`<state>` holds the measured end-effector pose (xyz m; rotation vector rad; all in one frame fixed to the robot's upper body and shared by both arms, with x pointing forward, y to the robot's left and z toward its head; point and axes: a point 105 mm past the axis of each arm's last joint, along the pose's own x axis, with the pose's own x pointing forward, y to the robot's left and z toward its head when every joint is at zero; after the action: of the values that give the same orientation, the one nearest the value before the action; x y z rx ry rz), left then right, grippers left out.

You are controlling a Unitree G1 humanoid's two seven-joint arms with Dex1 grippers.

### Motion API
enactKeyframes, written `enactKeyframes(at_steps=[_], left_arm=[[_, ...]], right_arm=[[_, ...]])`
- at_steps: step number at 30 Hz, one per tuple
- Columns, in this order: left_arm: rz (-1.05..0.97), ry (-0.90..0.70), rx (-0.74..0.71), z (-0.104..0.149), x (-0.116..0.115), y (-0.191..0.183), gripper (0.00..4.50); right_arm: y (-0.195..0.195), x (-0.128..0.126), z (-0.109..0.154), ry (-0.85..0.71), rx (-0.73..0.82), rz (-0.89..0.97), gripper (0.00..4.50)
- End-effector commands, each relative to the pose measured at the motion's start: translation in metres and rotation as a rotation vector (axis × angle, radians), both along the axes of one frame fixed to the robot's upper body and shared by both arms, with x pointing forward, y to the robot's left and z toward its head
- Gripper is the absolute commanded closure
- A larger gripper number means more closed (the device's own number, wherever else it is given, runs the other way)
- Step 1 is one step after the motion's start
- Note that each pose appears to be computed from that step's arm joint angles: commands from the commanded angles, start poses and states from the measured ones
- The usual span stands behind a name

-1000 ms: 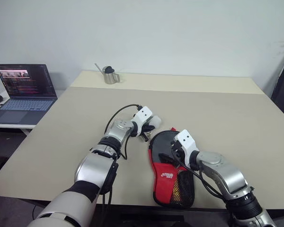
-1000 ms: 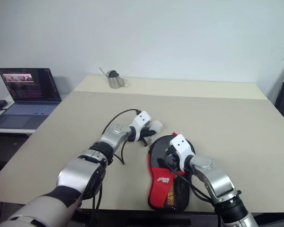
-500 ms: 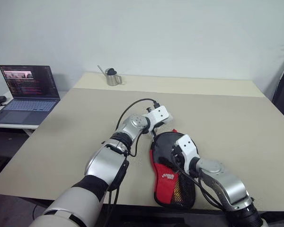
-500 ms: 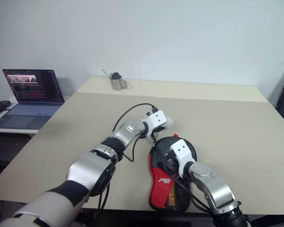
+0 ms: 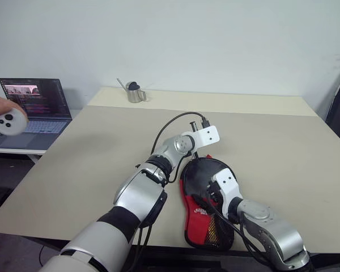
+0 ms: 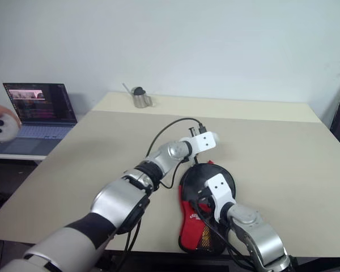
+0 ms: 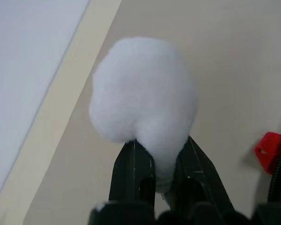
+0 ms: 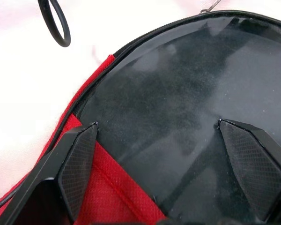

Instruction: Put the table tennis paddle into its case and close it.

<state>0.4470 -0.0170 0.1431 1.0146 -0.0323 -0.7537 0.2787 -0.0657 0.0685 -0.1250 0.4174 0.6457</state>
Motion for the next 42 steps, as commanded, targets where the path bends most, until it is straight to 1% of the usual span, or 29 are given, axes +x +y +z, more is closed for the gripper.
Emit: enactKeyframes(at_steps=[1, 6, 10, 16, 18, 19, 20, 27, 28, 30, 33, 34, 37, 42], left_arm=[[-0.046, -0.101, -0.017, 0.029, -0.002, -0.022, 4.43], [-0.094, -0.121, -0.020, 0.032, -0.010, -0.043, 4.43], [-0.115, -0.065, 0.008, 0.014, -0.016, -0.046, 4.43], [-0.113, 0.031, 0.060, -0.010, -0.019, -0.036, 4.43], [-0.108, 0.074, 0.050, -0.015, -0.019, -0.031, 3.70], [-0.102, 0.086, 0.052, -0.017, -0.018, -0.028, 3.46], [-0.098, 0.091, 0.060, -0.018, -0.017, -0.025, 3.03], [-0.105, 0.069, 0.091, -0.019, -0.015, -0.019, 0.51], [-0.106, 0.067, 0.077, -0.015, -0.014, -0.018, 0.27], [-0.108, 0.063, 0.036, -0.006, -0.012, -0.015, 0.27], [-0.120, 0.044, 0.022, 0.003, -0.009, -0.008, 0.27], [-0.120, 0.043, 0.020, 0.005, -0.008, -0.003, 0.27], [-0.100, 0.042, -0.047, 0.016, -0.001, 0.015, 0.27], [-0.124, 0.029, -0.168, 0.038, 0.002, 0.048, 0.27]], right_arm=[[-0.005, -0.035, -0.061, 0.307, -0.066, -0.009, 0.00], [-0.009, -0.043, -0.063, 0.321, -0.072, -0.026, 0.00], [-0.006, -0.043, -0.063, 0.319, -0.068, -0.029, 0.00], [-0.002, -0.039, -0.062, 0.311, -0.059, -0.026, 0.00], [-0.001, -0.038, -0.061, 0.309, -0.058, -0.023, 0.00], [-0.001, -0.038, -0.061, 0.309, -0.058, -0.020, 0.00], [-0.001, -0.038, -0.061, 0.309, -0.059, -0.017, 0.00], [-0.005, -0.029, -0.059, 0.296, -0.072, -0.006, 0.00], [-0.005, -0.027, -0.059, 0.292, -0.074, -0.004, 0.00], [-0.006, -0.022, -0.057, 0.284, -0.077, -0.001, 0.00], [-0.007, -0.015, -0.056, 0.274, -0.078, 0.003, 0.00], [-0.007, -0.013, -0.055, 0.270, -0.079, 0.005, 0.00], [-0.009, -0.006, -0.053, 0.258, -0.082, 0.010, 0.00], [-0.016, 0.007, -0.039, 0.213, -0.063, 0.009, 0.00]])
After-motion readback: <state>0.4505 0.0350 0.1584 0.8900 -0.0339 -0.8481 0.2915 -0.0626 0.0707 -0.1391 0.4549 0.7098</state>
